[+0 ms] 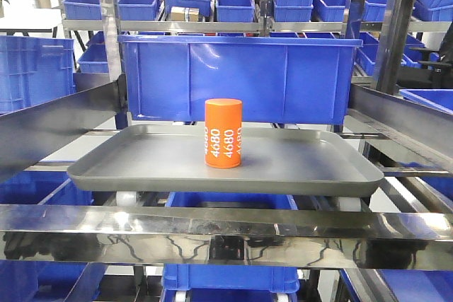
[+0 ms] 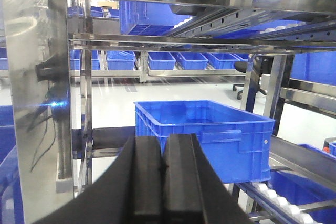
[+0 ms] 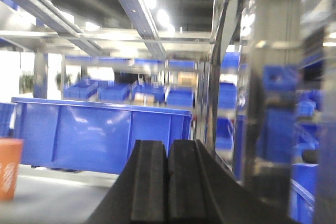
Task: Grab orange capacitor from left shelf to right conveyor
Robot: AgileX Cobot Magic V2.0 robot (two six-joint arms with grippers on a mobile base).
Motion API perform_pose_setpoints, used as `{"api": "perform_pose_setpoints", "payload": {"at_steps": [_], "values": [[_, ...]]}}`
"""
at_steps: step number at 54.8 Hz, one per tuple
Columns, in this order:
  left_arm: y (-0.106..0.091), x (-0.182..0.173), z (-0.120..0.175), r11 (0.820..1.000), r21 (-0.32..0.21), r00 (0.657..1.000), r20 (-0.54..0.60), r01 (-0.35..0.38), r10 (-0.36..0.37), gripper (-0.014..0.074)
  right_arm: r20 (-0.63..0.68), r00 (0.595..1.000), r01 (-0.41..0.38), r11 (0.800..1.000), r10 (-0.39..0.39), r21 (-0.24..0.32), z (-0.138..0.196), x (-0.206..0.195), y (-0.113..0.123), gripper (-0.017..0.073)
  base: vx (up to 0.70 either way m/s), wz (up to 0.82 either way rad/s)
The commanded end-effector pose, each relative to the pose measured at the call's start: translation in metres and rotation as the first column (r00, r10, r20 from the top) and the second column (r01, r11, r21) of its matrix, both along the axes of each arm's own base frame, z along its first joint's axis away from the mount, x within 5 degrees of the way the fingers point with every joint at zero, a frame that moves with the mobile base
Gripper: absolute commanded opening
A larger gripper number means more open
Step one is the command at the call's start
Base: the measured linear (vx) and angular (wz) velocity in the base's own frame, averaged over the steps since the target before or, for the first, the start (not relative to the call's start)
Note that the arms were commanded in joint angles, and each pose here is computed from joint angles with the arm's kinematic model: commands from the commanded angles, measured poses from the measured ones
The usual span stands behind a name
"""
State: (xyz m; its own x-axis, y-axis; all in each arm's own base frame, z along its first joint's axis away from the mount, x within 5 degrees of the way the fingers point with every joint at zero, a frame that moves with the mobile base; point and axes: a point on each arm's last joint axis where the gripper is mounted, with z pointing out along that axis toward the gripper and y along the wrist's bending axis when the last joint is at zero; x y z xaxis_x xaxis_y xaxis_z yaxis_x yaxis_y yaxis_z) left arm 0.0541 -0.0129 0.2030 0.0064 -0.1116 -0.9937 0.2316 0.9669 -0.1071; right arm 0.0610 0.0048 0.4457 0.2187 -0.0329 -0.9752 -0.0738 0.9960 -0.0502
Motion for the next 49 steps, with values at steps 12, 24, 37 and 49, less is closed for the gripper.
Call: {"api": "perform_pose_setpoints", "payload": {"at_steps": [12,24,37,49], "values": [[0.001,-0.003,0.018,0.999,-0.037,0.994,0.110,0.007,-0.003,-0.0006,-0.069,0.997,-0.033,0.997,0.037,0.066,0.040,0.048,0.007,-0.0007,0.00,0.00],[0.001,-0.003,0.018,0.999,-0.037,0.994,0.110,0.007,-0.003,-0.0006,-0.069,0.997,-0.030,0.999,0.033,0.032,0.040,0.051,0.007,0.0051,0.00,0.00],[0.001,-0.003,0.018,0.999,-0.037,0.994,0.110,0.007,-0.003,-0.0006,-0.070,0.997,-0.031,0.999,0.032,0.018,0.040,0.051,0.007,0.0380,0.00,0.00],[0.001,-0.003,0.018,0.999,-0.037,0.994,0.110,0.007,-0.003,-0.0006,-0.017,0.999,-0.047,0.997,0.048,0.066,0.045,0.050,0.008,0.0732,0.00,0.00]]}}
